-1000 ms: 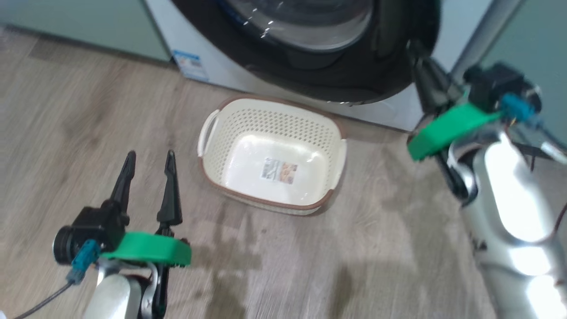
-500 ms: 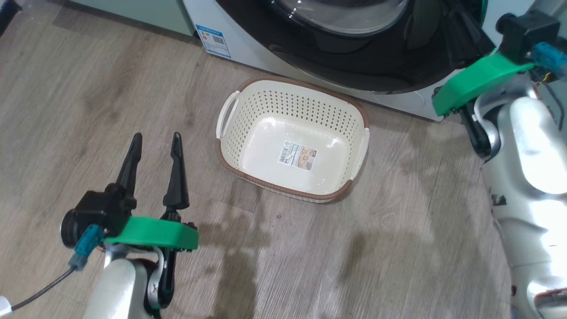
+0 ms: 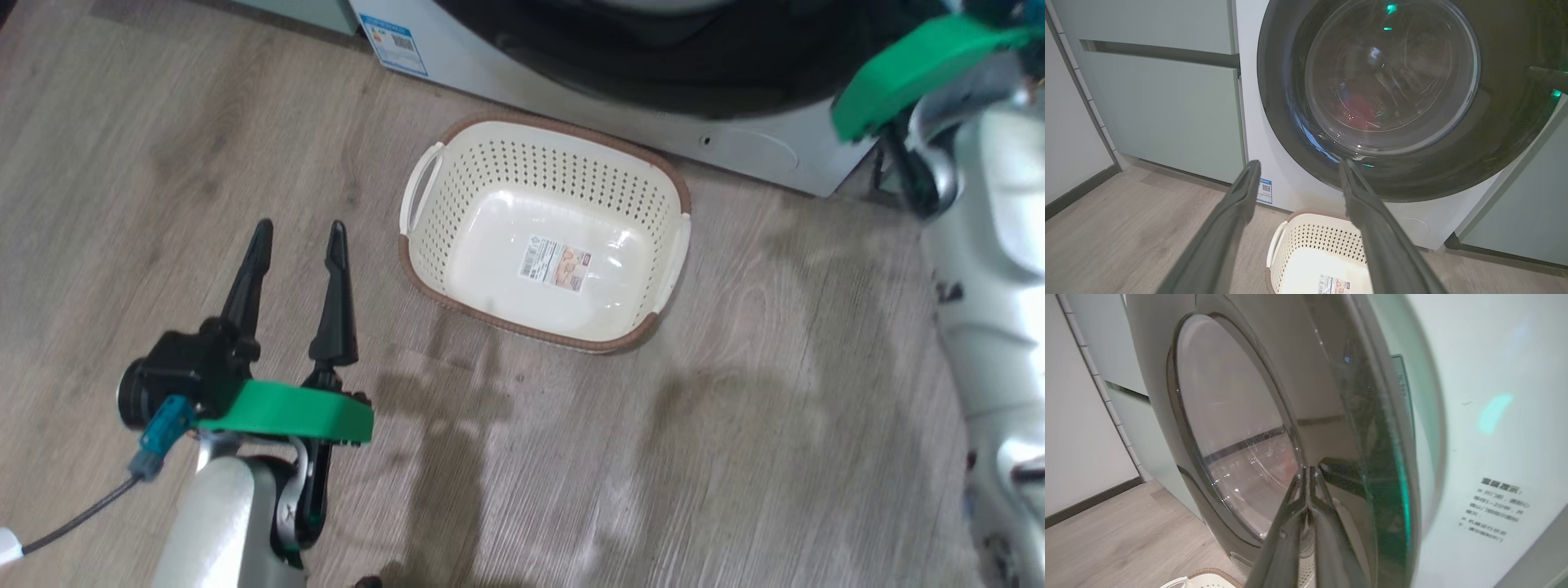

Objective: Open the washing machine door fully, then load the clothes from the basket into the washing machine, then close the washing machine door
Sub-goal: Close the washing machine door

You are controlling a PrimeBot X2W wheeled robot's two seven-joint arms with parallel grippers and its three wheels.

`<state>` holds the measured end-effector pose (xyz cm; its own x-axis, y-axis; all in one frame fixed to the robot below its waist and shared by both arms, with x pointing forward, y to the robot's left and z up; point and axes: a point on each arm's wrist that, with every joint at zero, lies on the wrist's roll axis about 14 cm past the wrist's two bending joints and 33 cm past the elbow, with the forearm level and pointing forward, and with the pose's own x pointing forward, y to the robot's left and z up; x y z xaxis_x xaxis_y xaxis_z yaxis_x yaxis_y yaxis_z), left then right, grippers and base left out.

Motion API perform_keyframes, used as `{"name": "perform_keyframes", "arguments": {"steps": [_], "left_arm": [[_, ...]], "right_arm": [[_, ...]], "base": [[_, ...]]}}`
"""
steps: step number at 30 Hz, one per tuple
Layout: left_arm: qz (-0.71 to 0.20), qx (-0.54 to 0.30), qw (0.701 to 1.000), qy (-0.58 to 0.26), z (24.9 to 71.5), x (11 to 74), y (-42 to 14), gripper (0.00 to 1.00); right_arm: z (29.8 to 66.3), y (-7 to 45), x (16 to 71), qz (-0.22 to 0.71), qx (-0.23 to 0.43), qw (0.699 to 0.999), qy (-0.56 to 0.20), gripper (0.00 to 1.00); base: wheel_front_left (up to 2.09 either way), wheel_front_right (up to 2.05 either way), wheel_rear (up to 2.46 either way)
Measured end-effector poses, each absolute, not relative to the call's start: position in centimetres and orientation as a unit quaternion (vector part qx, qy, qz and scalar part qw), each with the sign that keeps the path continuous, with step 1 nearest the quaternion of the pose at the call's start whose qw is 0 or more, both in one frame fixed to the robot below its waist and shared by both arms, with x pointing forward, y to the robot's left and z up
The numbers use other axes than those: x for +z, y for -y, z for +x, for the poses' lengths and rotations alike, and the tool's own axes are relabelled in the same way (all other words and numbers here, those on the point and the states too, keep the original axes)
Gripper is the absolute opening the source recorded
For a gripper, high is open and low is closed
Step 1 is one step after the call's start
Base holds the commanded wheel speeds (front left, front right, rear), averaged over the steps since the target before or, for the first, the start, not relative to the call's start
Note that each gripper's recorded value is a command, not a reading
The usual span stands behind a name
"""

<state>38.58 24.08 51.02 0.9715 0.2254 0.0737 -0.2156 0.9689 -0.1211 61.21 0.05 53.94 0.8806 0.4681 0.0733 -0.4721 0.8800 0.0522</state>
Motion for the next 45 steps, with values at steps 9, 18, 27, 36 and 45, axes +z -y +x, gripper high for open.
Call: {"name": "perform_keyframes", "arguments": {"steps": [9, 18, 27, 36, 45], "left_arm": [[-0.052, 0.106, 0.992, 0.04, 39.5, 50.7, -24.0, 1.0], [-0.056, 0.112, 0.992, 0.032, 39.5, 50.2, -24.2, 1.0], [-0.062, 0.104, 0.992, 0.041, 39.9, 50.8, -23.7, 1.0], [-0.068, 0.079, 0.993, 0.052, 40.1, 51.4, -22.2, 1.0], [-0.072, 0.035, 0.995, 0.054, 40.6, 51.5, -19.9, 1.0]], "right_arm": [[64.8, 0.4, 54.1, 0.03, 0.225, 0.974, 0.014, 0.0], [66.1, -0.1, 53.6, 0.019, 0.225, 0.974, 0.007, 0.0], [65.6, 0.0, 54.0, 0.011, 0.228, 0.974, 0.009, 0.0], [61.1, 0.0, 54.7, 0.037, 0.241, 0.969, 0.028, 0.71], [55.0, 5.7, 53.4, 0.068, 0.195, 0.978, 0.041, 1.0]], "base": [[0.0, 0.0, 0.0], [0.0, 0.0, 0.0], [0.0, 0.0, 0.0], [0.0, 0.0, 0.0], [0.0, 0.0, 0.0]]}}
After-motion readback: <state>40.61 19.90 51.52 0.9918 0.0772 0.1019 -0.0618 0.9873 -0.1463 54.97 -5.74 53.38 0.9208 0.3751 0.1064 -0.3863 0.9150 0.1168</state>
